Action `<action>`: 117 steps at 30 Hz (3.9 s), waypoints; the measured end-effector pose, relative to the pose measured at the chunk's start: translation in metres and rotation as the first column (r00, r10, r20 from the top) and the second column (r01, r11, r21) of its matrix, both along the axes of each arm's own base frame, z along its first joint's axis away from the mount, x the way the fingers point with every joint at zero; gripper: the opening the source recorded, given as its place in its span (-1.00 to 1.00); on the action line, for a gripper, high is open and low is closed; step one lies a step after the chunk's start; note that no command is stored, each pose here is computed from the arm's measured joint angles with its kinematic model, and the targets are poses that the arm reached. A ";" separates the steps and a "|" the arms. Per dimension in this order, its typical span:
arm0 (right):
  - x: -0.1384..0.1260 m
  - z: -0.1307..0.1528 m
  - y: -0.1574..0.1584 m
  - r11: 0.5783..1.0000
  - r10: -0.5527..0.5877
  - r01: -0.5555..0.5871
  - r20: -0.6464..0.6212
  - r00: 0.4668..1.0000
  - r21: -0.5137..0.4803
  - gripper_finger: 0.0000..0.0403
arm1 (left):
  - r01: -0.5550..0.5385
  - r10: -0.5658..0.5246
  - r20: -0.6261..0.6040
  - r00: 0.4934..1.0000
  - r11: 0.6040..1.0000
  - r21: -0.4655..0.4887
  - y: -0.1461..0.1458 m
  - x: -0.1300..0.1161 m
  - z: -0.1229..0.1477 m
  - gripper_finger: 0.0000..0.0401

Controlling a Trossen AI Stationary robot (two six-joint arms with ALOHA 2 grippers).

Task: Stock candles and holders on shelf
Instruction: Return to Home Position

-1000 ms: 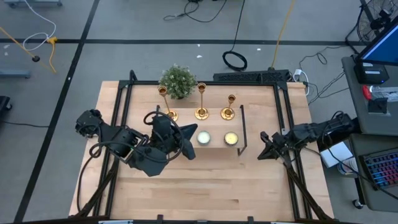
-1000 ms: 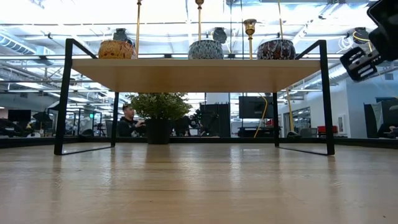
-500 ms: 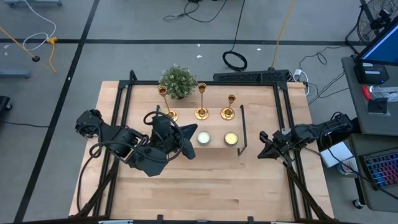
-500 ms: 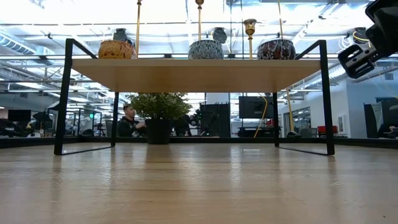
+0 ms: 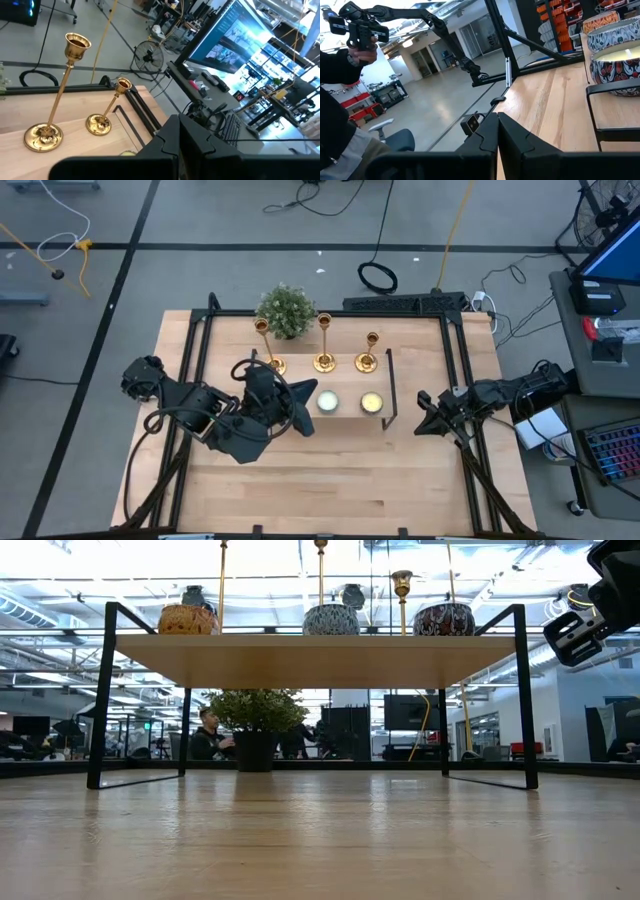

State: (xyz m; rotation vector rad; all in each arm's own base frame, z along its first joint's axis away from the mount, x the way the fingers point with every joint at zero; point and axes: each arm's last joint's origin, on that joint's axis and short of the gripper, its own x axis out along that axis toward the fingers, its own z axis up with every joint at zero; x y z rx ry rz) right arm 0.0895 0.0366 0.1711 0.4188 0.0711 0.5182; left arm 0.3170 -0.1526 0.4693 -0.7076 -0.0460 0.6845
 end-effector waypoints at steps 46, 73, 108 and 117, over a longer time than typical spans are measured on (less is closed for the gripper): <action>0.000 0.000 0.000 1.000 0.000 0.000 -0.002 1.000 0.000 -0.96 | 0.049 -0.047 -0.233 0.971 0.999 0.002 -0.047 -0.074 -0.047 -1.00; 0.000 0.000 0.000 1.000 -0.002 0.002 0.000 1.000 -0.003 -0.96 | 0.001 -0.001 0.000 1.000 0.989 -0.147 -0.085 -0.104 -0.172 -1.00; 0.002 -0.001 -0.004 0.987 -0.159 0.159 0.003 0.987 -0.021 -0.96 | -0.012 0.042 0.246 0.968 0.992 -0.123 -0.038 -0.132 -0.215 -1.00; 0.002 -0.001 -0.004 0.987 -0.159 0.159 0.005 0.987 -0.020 -0.96 | 0.000 0.032 0.280 0.959 0.994 -0.112 -0.047 -0.130 -0.210 -1.00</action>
